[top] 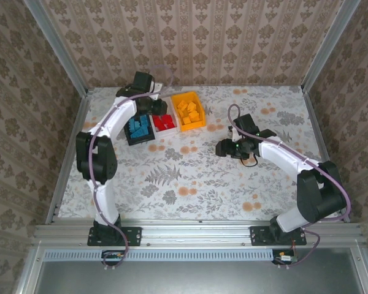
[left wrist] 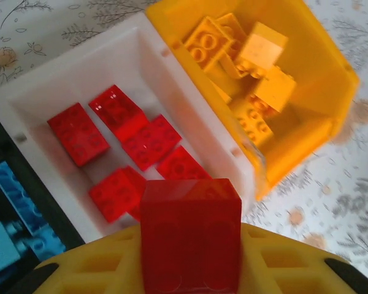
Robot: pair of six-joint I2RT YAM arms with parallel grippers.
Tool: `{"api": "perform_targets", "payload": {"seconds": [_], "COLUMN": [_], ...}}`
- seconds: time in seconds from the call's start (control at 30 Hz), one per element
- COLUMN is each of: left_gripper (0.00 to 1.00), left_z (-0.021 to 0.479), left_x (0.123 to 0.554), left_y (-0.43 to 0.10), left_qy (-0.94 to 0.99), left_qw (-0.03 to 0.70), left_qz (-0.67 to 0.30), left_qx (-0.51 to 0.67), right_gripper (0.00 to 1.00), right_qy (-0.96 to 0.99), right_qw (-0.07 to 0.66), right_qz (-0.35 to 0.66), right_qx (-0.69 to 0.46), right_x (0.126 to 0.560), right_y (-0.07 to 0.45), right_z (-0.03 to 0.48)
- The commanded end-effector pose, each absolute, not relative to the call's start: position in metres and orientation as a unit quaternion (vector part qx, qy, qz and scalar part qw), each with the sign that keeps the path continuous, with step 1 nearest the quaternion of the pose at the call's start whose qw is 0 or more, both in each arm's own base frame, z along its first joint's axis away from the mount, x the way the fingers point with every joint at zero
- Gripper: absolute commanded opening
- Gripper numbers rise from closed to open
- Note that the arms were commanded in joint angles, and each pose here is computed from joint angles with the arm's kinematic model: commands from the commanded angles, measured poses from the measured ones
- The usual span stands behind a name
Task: Sort the legos into containers by color
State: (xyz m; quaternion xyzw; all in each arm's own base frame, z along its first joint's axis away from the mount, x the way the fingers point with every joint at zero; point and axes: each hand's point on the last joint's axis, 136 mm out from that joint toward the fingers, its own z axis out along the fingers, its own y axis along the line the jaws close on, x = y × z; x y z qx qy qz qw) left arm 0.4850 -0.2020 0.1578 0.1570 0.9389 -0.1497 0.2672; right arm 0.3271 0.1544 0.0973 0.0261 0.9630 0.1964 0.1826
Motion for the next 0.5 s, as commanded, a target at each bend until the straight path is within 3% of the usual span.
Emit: {"api": "perform_targets", "payload": {"seconds": [0.0, 0.1, 0.17, 0.23, 0.37, 0.47], "left_gripper": [0.36, 0.39, 0.49, 0.52, 0.61, 0.66], "left_z": [0.129, 0.118, 0.113, 0.112, 0.127, 0.153], "left_x": [0.497, 0.51, 0.514, 0.518, 0.52, 0.512], "left_y": [-0.194, -0.192, -0.19, -0.189, -0.19, -0.193], "left_qy": [0.952, 0.955, 0.957, 0.957, 0.953, 0.946], "left_qw": [0.226, 0.217, 0.209, 0.207, 0.218, 0.237], "left_qz": [-0.15, -0.145, -0.141, -0.142, -0.159, -0.175], "left_qx": [0.141, 0.14, 0.143, 0.143, 0.137, 0.135], "right_gripper": [0.7, 0.78, 0.83, 0.85, 0.97, 0.98], "right_qy": [0.955, 0.941, 0.926, 0.907, 0.873, 0.853], "right_qw": [0.244, 0.307, 0.355, 0.403, 0.478, 0.517], "right_qz": [0.164, 0.135, 0.116, 0.098, 0.048, 0.019], "right_qx": [0.031, 0.045, 0.061, 0.075, 0.089, 0.071], "right_x": [0.339, 0.348, 0.353, 0.355, 0.353, 0.36], "right_y": [0.129, 0.099, 0.076, 0.054, 0.015, -0.003], "right_z": [0.111, 0.135, 0.153, 0.171, 0.197, 0.203]}}
